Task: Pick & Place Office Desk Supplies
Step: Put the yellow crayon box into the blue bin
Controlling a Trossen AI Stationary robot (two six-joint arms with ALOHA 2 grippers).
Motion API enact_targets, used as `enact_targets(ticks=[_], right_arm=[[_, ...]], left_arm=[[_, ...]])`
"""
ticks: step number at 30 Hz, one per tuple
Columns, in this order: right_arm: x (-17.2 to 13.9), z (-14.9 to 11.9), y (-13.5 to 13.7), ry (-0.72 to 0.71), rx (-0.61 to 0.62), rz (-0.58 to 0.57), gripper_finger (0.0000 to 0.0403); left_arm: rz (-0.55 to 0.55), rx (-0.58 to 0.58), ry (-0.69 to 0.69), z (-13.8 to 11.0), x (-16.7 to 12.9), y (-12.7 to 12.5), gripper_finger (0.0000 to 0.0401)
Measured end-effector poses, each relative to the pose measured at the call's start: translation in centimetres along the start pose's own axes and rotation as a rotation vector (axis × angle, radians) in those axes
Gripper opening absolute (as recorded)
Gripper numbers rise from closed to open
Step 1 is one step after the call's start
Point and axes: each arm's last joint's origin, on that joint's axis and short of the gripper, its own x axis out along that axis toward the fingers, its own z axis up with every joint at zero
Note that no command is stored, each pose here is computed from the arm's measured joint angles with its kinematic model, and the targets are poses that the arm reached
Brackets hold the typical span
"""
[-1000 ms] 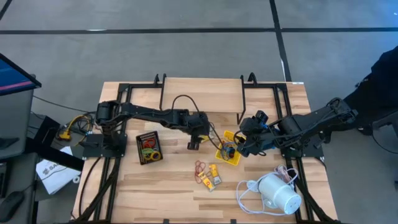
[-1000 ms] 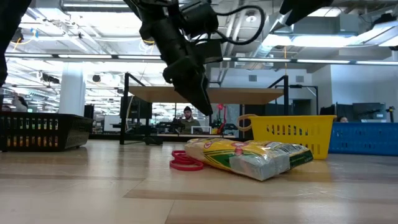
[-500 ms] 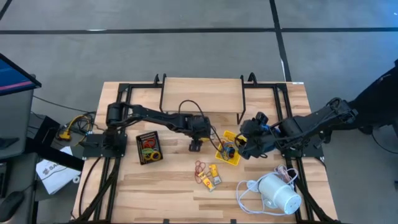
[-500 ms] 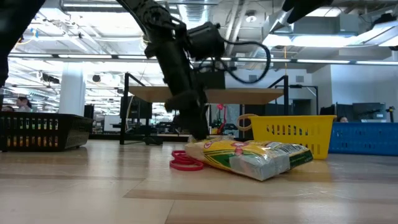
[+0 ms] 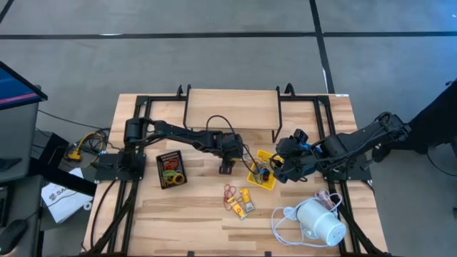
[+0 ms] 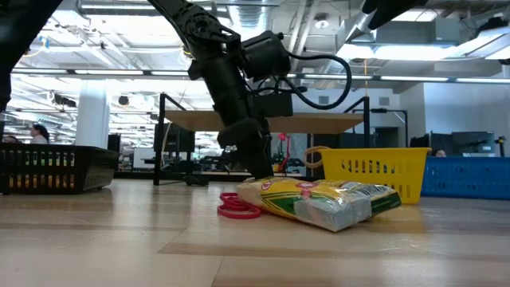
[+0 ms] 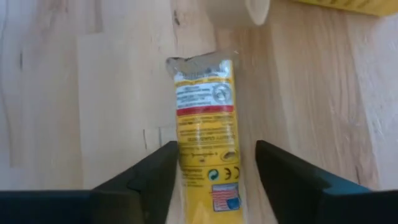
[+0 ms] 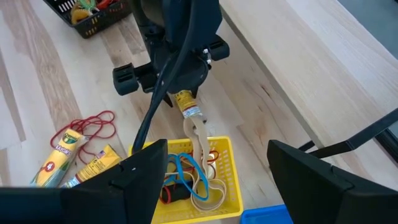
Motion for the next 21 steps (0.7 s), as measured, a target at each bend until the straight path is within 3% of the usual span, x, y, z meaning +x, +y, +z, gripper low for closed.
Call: enact_targets(ticks=[6,10,15,21], right_arm=[[0.0,0.0,0.0,0.000,0.000,0.000,0.0274],[0.0,0.0,0.0,0.000,0.000,0.000,0.0274],[0.0,0.0,0.0,0.004,-0.004,-0.004,0.0274],[0.0,-0.1,-0.1,0.010,-0.009,-0.009,0.0274]], left_arm=[[-0.018,0.008,0.000,0.0,0.0,-0.1,0.0117],[-0.018,0.034,-0.004,0.0,0.0,-0.1,0.0080],[-0.020,0.068,-0.018,0.3,-0.3,-0.6,0.0062],[0.010,0.072,-0.009,0.5,-1.5,-0.6,0.0067]])
